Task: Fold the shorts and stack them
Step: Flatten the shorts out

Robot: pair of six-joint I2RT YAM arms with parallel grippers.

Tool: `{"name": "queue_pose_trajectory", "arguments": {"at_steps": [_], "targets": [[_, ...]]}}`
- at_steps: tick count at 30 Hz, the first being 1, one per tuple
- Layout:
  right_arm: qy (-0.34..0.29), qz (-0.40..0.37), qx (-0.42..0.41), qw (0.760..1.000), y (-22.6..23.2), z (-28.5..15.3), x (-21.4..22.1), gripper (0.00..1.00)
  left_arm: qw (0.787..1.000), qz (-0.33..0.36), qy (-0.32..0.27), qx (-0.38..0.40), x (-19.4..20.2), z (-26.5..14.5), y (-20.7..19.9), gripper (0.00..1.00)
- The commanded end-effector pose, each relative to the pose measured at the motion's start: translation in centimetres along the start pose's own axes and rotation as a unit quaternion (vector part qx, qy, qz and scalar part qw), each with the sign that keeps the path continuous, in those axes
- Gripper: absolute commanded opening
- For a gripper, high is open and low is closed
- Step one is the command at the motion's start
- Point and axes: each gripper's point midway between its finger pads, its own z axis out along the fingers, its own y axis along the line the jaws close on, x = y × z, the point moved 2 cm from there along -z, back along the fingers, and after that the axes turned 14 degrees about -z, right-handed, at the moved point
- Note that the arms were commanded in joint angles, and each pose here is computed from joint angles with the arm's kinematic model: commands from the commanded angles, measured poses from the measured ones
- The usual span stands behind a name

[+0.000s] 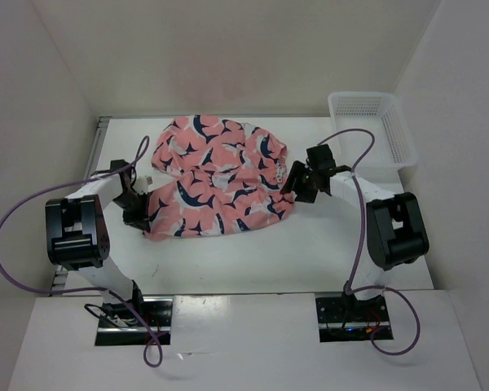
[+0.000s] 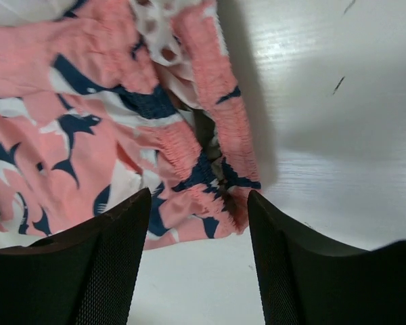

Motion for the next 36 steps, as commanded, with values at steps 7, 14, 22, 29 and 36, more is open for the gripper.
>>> {"name": "queue_pose_trajectory", "arguments": {"at_steps": [7, 14, 22, 29, 36], "targets": [[0.083, 0.033, 0.04, 0.995, -1.3, 5.0, 5.2, 0.52, 1.0, 0.0, 0.005, 0.002, 0.5, -0.1, 0.0, 0.08], [0.112, 0.024, 0.081, 0.99, -2.6, 2.3, 7.2, 0.0, 0.999, -0.008, 0.043, -0.009, 2.8, -0.6, 0.5, 0.08], [0.043, -0.021, 0.106, 0.993, -4.2, -4.6, 3.9, 0.27, 0.997, -0.001, -0.026, 0.073, -1.4, -5.7, -2.9, 0.76], [0.09, -0.005, 0.079, 0.993, -3.9, -2.0, 4.4, 0.51, 0.978, 0.057, -0.144, 0.138, -13.8, -4.3, -6.8, 0.92], [0.099, 0.022, 0.09, 0.991, -4.5, -2.0, 6.2, 0.65, 0.975, 0.08, -0.191, 0.082, -18.4, -0.8, -7.2, 0.97]]}}
